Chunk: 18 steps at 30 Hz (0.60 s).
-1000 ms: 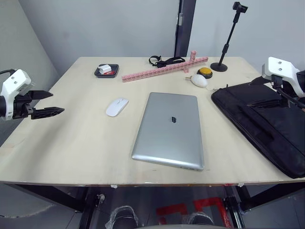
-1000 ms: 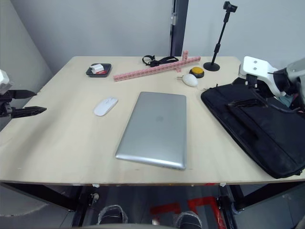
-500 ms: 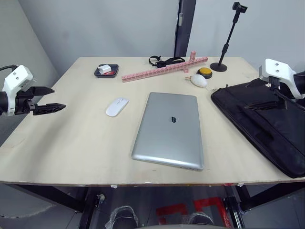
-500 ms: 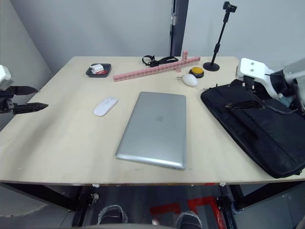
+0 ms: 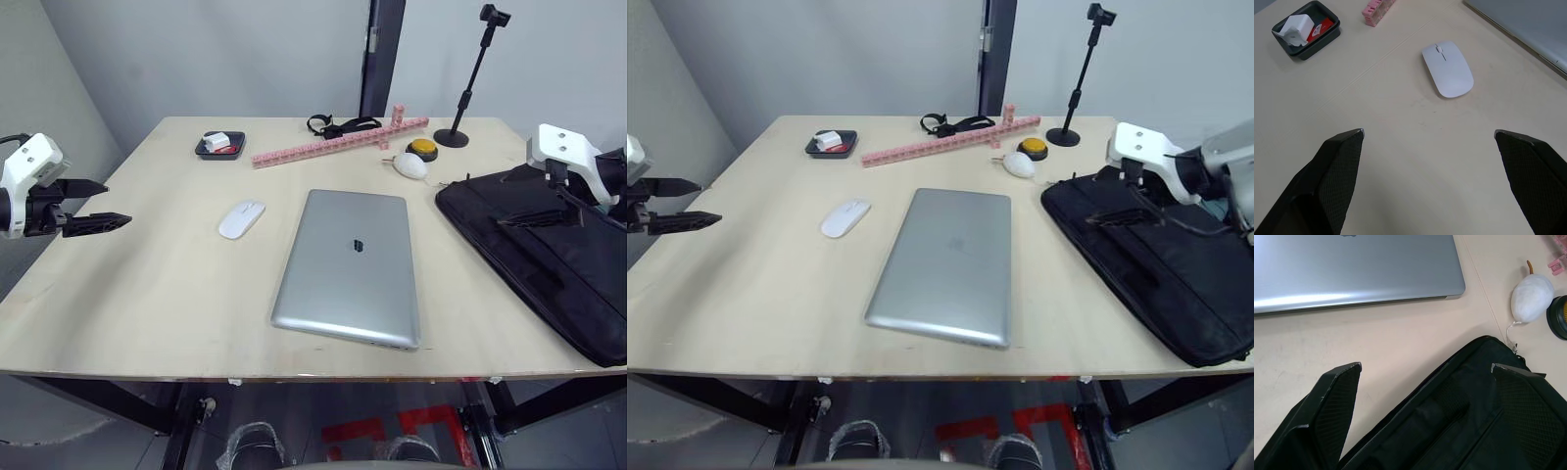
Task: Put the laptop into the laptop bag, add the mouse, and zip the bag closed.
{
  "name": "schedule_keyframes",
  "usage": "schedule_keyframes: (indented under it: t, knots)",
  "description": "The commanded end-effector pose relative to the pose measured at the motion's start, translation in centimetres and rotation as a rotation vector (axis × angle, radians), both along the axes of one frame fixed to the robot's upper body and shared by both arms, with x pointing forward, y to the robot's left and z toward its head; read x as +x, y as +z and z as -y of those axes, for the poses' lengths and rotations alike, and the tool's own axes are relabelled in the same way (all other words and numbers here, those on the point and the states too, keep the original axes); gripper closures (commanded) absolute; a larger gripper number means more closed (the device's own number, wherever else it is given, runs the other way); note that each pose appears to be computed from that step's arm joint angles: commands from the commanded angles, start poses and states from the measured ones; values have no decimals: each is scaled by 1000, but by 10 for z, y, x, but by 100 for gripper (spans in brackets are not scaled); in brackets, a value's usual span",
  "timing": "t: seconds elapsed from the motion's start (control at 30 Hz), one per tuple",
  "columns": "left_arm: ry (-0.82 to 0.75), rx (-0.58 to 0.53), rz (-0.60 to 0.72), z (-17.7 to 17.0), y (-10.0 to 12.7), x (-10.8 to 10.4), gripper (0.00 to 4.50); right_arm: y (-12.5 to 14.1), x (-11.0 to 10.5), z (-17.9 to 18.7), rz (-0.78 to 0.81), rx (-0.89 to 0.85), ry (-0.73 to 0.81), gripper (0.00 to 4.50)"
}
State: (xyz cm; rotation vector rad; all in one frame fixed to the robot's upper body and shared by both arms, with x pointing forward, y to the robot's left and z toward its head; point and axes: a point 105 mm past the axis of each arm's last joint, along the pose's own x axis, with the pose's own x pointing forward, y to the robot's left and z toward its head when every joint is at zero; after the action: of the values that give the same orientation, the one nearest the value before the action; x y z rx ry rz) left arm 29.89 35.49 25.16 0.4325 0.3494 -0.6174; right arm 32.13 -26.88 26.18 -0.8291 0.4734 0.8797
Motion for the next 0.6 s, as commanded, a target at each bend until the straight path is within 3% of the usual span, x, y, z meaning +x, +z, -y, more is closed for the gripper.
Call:
schedule_keyframes:
  t: [0.03,0.47,0.6]
  knots:
    - [-1,-2,38,0,15,-1,3,17,-2,-5,62,1,24,0]
    - [-7,-21,29,5,18,-1,3,18,-1,-1,81,-4,16,0]
    - [-1,-141,-33,16,17,1,3,21,9,-3,169,-12,0,0]
